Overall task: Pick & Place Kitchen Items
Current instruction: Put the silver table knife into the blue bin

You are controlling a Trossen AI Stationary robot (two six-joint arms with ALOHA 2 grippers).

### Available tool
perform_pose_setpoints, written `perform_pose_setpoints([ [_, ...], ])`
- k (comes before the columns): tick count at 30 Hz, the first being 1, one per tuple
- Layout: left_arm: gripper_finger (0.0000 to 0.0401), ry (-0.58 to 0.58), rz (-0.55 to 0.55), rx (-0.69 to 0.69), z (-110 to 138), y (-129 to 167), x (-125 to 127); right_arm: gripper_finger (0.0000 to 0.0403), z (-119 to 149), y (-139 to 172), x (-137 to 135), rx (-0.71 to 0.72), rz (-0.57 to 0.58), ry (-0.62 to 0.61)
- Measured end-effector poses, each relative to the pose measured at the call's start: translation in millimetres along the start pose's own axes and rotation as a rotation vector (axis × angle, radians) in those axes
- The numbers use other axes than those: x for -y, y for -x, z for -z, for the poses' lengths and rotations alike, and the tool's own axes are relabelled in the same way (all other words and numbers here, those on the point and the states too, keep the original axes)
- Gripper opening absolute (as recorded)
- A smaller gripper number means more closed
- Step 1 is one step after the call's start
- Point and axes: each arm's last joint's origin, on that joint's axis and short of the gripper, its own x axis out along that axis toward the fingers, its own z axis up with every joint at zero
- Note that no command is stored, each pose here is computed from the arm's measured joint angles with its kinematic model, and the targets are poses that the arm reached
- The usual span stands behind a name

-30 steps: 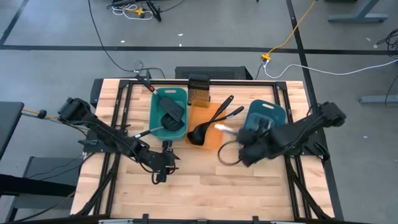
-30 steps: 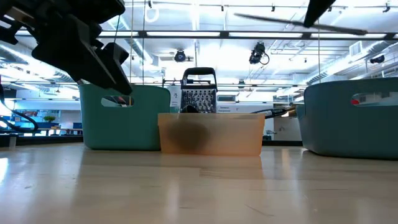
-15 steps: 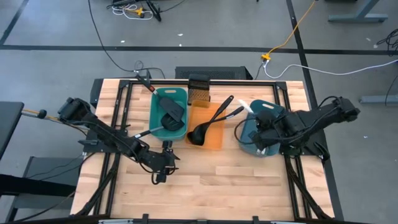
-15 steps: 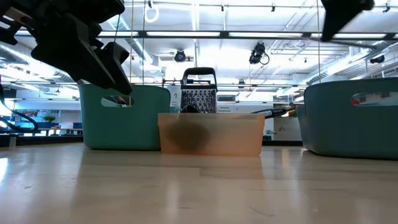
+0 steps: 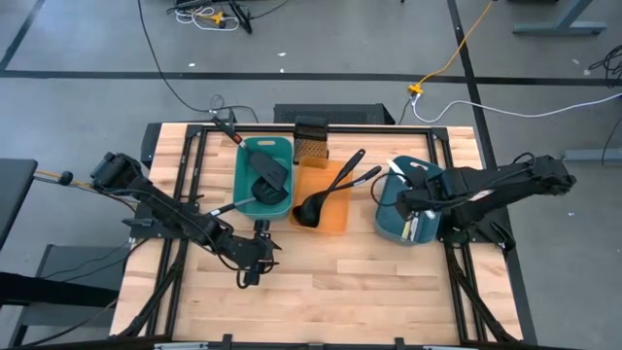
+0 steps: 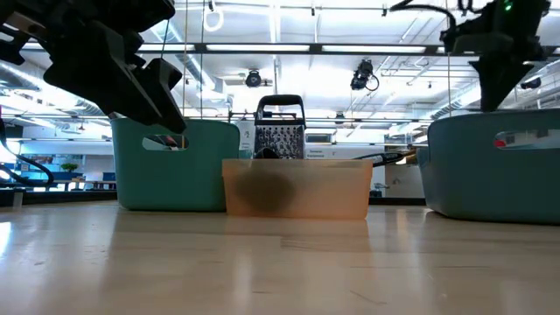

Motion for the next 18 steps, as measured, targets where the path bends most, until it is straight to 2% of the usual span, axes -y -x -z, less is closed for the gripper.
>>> perform_pose_setpoints([
  [8, 0.0195, -0.003, -0.001, 0.001, -0.1, 0.0, 0.0, 0.0041, -13.2, -15.3, 5.7, -0.042, 0.011, -0.11],
  [18, 0.0195, -0.001, 0.009, -0.001, 0.0, 0.1, 0.5, 0.0041, -19.5, -19.0, 8.4, -0.093, -0.022, -0.166],
])
